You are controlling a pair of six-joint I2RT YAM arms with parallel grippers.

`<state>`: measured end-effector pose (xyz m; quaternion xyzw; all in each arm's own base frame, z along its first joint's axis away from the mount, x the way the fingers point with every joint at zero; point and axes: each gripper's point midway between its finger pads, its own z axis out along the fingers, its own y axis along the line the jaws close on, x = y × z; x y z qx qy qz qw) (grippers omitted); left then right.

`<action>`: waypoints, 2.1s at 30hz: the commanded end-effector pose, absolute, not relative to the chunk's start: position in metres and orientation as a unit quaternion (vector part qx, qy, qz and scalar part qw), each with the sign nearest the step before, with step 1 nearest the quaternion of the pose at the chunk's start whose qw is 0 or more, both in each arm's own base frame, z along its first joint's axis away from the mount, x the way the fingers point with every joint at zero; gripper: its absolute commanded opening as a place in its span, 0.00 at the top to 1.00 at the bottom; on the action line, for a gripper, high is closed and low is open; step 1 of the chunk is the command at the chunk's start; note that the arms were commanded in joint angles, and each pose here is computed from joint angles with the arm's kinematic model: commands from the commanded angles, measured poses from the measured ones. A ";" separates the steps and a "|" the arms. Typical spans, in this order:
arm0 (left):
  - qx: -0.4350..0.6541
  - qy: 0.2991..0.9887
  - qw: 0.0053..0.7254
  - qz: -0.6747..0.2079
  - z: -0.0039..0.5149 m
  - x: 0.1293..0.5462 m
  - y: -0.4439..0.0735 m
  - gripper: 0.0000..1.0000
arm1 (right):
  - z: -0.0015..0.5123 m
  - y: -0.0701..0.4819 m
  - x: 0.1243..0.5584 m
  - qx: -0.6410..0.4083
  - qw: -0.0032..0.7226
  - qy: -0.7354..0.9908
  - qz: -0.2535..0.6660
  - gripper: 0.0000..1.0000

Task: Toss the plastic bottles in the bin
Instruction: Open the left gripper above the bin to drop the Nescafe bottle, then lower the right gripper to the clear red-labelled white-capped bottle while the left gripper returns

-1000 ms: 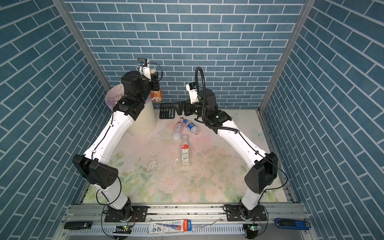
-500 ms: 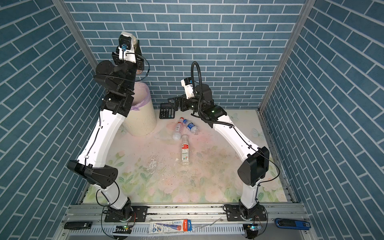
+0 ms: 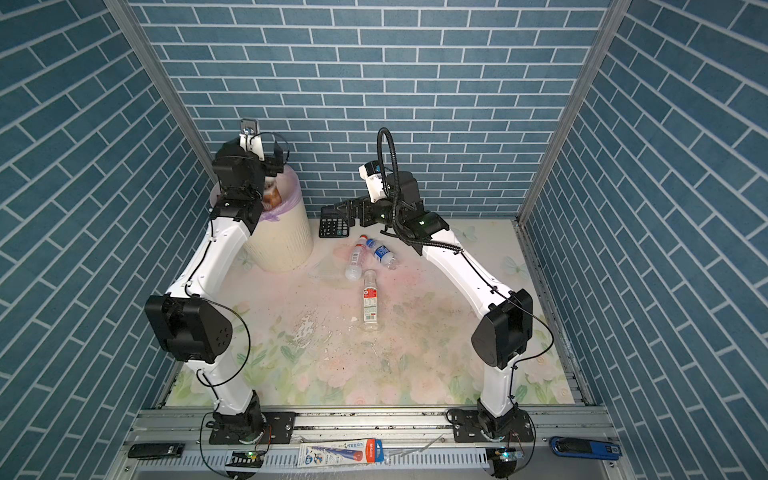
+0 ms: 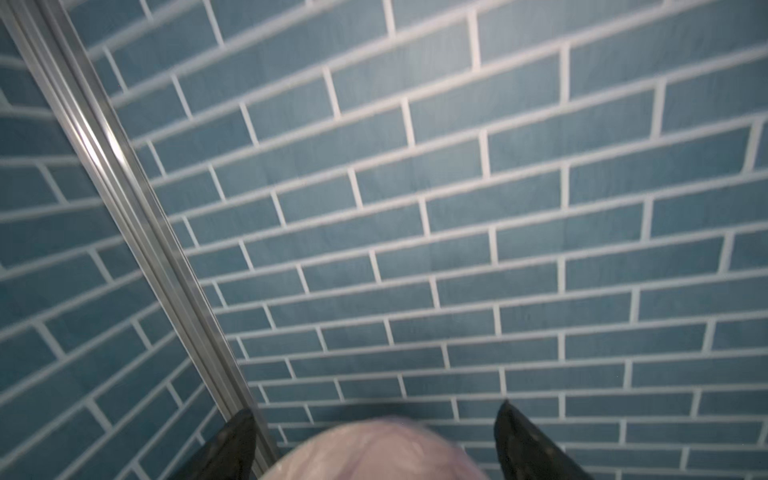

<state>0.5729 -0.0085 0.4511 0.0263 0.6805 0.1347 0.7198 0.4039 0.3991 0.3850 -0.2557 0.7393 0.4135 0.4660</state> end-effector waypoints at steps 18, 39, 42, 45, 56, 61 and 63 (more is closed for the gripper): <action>0.035 0.670 0.731 -0.122 0.499 0.481 -0.142 0.01 | 0.346 0.355 0.410 -0.192 0.436 0.793 0.380 0.01; -0.032 0.821 0.522 -0.227 0.328 0.421 -0.204 0.01 | 0.202 0.295 0.346 -0.150 0.354 0.883 0.269 0.01; -0.027 0.835 0.501 -0.228 0.314 0.411 -0.209 0.01 | 0.179 0.299 0.334 -0.147 0.336 0.894 0.256 0.01; -0.034 0.844 0.482 -0.232 0.301 0.402 -0.207 0.01 | 0.157 0.300 0.326 -0.141 0.319 0.905 0.244 0.01; -0.053 0.864 0.445 -0.231 0.261 0.384 -0.199 0.01 | 0.120 0.314 0.301 -0.148 0.280 0.920 0.231 0.05; -0.068 0.869 0.432 -0.231 0.249 0.382 -0.197 0.01 | 0.095 0.328 0.293 -0.162 0.253 0.928 0.219 0.07; -0.074 0.871 0.426 -0.233 0.243 0.381 -0.196 0.01 | 0.089 0.333 0.290 -0.166 0.248 0.930 0.216 0.07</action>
